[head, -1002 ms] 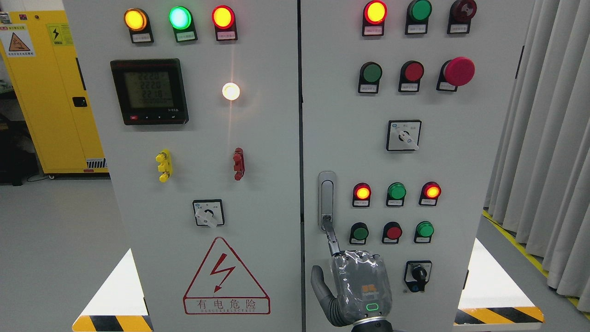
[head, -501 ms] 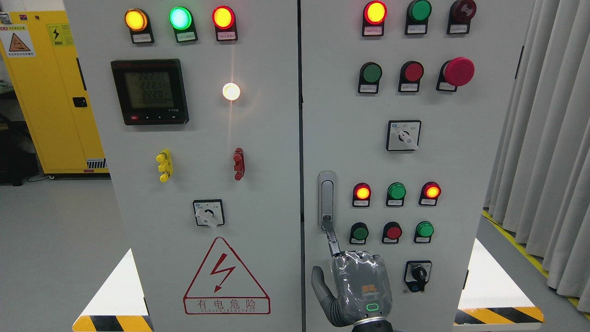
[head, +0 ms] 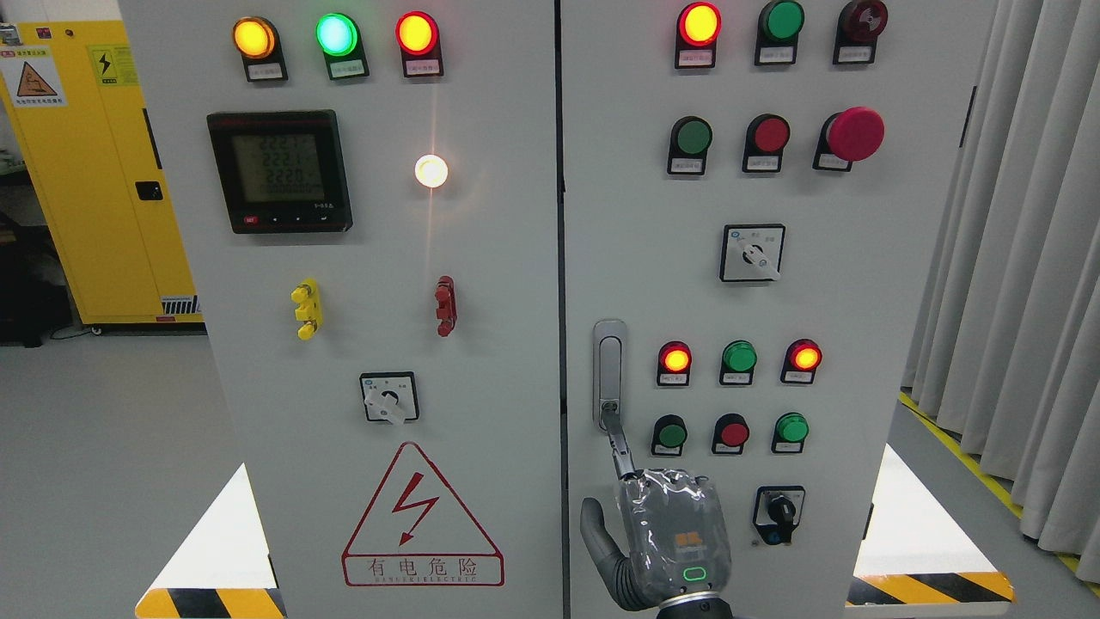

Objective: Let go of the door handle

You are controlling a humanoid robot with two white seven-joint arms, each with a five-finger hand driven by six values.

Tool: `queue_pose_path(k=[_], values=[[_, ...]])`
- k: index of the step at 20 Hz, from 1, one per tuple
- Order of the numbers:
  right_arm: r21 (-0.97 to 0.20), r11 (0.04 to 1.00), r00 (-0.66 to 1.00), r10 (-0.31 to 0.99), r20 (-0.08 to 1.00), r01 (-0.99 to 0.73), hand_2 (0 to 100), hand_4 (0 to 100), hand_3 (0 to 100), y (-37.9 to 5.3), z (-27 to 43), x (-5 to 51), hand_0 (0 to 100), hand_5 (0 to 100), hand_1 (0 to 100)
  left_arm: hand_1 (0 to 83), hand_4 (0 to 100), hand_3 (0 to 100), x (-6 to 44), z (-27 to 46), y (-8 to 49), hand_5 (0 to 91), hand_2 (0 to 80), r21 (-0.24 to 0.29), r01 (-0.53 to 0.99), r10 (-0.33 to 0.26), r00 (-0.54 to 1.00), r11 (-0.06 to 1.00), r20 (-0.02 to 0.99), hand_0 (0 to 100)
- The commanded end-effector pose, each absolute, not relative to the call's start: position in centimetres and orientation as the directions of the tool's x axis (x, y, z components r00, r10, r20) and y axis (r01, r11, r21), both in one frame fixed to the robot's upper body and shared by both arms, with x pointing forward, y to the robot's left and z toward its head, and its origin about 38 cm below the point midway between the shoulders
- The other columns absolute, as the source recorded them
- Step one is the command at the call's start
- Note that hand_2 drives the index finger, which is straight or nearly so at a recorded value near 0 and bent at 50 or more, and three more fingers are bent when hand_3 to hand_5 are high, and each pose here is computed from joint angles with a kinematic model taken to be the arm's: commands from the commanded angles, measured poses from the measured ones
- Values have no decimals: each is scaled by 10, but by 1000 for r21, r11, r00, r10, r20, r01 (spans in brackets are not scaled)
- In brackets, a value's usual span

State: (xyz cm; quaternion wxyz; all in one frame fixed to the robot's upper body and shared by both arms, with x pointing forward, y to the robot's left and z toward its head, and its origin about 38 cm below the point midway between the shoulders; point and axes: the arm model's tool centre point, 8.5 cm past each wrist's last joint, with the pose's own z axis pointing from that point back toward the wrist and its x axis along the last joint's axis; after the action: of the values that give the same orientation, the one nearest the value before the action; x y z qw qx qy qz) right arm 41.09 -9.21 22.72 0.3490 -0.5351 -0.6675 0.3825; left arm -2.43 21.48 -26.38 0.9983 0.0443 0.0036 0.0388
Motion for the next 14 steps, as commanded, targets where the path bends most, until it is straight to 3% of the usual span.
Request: queue_pose_path(k=[1, 14], values=[[-887, 134, -184, 981, 56, 442, 126, 1000, 1000, -92, 226, 411, 647, 1000, 440, 556, 0, 0, -19, -264, 214, 0, 0, 87, -79, 78, 997, 993, 11, 120], [-895, 132, -186, 981, 56, 426, 136, 1000, 1000, -91, 224, 411, 637, 1000, 446, 556, 0, 0, -19, -264, 214, 0, 0, 87, -79, 78, 997, 993, 13, 120]])
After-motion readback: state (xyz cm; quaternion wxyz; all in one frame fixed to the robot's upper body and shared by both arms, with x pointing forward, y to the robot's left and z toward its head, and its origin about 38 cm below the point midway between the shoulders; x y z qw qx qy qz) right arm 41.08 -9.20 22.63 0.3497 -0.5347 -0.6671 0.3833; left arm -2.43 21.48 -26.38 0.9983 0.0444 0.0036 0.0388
